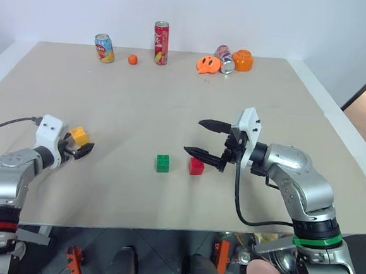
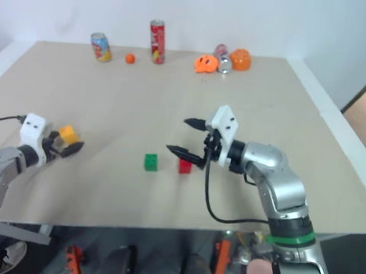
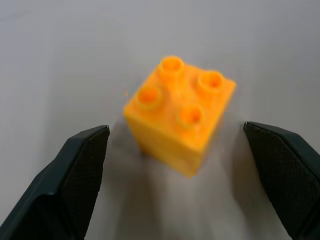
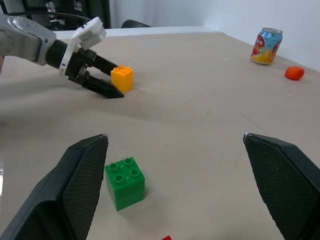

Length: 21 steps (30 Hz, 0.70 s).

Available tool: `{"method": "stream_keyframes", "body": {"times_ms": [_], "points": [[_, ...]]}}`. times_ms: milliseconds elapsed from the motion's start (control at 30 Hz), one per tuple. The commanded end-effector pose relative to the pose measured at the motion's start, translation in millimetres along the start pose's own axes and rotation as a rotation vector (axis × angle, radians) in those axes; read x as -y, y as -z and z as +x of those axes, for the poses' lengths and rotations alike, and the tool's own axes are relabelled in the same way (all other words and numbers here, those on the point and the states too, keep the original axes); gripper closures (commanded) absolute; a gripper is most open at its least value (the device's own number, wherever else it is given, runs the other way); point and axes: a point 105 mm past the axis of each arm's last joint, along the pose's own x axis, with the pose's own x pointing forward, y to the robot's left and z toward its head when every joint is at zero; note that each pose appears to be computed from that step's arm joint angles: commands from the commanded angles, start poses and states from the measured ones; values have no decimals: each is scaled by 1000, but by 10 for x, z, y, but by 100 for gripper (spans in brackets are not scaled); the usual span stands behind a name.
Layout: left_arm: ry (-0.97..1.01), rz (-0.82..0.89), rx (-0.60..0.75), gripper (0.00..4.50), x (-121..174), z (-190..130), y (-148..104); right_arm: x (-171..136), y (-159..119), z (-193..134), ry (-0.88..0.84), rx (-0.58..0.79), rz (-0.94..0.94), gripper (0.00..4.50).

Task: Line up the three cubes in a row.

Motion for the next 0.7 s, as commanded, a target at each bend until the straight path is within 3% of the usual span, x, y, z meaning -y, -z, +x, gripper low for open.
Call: {"method": "stream_keyframes", "body": {"times_ms": [33,133,167,300,367,500,700], "points": [[14,32,-3,5,-21,61,2,11,-147,-81,22,30,-46,0],[16,38,-11,5,-44,114,31,17,-139,-108,32,22,-48,0],[15,38,-12,60,-57,126,36,18,-142,-115,34,20,-49,0],[22,46,-19,182,-86,143,56,33,-150,-140,49,16,-51,0],[32,55,-25,267,-82,153,62,44,-147,-154,55,12,-50,0],[75,78,-49,312,-32,184,64,59,-147,-169,60,7,-54,0],[311,177,-12,311,365,285,-59,82,-180,-214,70,-1,-69,0]]}}
